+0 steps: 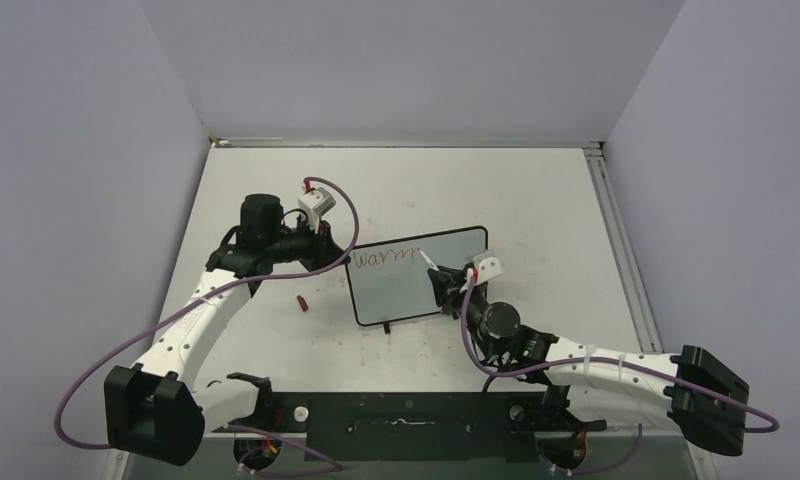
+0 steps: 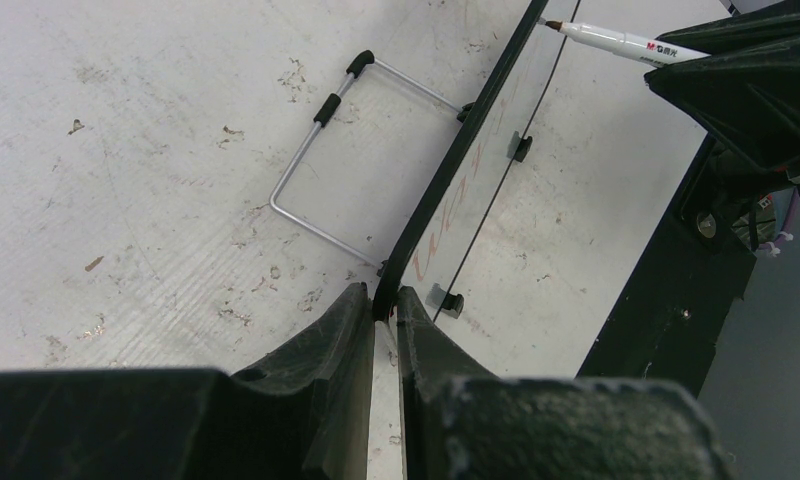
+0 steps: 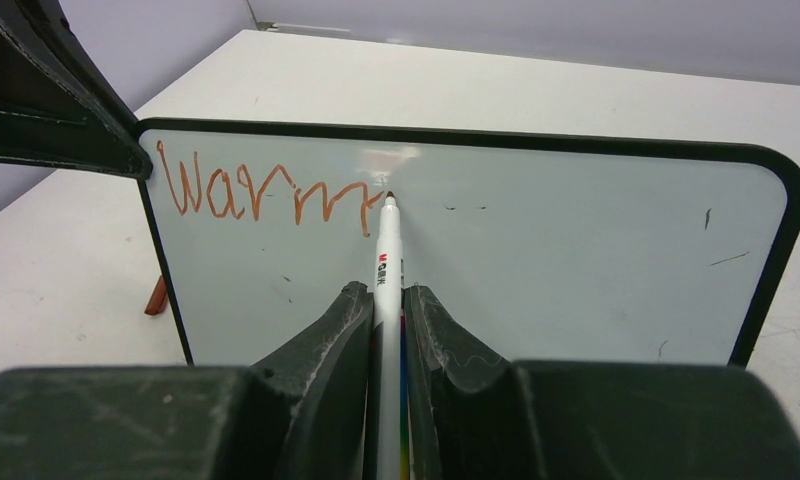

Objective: Write a sentence on the whiteboard

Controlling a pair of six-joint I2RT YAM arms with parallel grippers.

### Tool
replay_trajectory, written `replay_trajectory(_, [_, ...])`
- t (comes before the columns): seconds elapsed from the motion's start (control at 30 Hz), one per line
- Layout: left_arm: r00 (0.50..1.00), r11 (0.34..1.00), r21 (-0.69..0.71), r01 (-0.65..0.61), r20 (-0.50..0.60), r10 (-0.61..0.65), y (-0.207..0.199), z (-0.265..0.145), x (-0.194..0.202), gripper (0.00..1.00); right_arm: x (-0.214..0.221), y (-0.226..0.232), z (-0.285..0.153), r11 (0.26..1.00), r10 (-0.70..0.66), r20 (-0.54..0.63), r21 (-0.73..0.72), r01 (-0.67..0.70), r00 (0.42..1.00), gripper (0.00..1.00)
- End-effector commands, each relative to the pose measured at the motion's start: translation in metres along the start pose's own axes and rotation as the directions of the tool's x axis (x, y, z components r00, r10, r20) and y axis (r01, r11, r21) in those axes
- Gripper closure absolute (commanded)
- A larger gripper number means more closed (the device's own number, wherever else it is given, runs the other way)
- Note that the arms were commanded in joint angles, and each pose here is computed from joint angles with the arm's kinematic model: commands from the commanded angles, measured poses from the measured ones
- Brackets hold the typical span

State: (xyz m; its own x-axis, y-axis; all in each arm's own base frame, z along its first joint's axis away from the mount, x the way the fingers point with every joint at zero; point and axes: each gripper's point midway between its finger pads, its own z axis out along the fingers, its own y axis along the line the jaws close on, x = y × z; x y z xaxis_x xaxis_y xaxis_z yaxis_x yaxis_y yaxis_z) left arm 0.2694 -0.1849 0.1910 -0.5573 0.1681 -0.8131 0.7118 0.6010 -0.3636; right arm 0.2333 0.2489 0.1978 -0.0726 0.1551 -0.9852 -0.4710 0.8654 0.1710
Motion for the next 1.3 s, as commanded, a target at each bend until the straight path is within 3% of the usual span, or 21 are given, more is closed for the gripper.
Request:
replay_trajectory(0.0, [0.999, 0.999, -0.035, 0.008, -0.031, -0.009, 0.008, -0.001, 0.008, 1.0, -0.018, 0.012, 0.006, 0.999, 0.034, 0.043, -0.029, -0.033, 0.998, 0.95])
replay_trajectory(0.33, [0.999, 0.999, -0.036, 0.009, -0.033, -0.01, 0.008, -0.001, 0.009, 1.0, -0.015, 0.017, 0.01, 0.998, 0.034, 0.037, -0.045, -0.032, 0.999, 0.95])
replay_trajectory(0.8, [0.999, 0.999, -0.035, 0.008, -0.031, -0.009, 0.008, -0.002, 0.009, 1.0, -0.02, -0.009, 0.002, 0.996, 0.038, 0.054, 0.073, -0.041, 0.998, 0.95])
replay_trajectory(1.27, [0.999, 0.999, -0.037, 0.009, -0.032, -0.01, 0.008, -0.002, 0.009, 1.0, -0.037, 0.009, 0.001, 0.999, 0.039, 0.094, -0.029, -0.036, 0.995, 0.95])
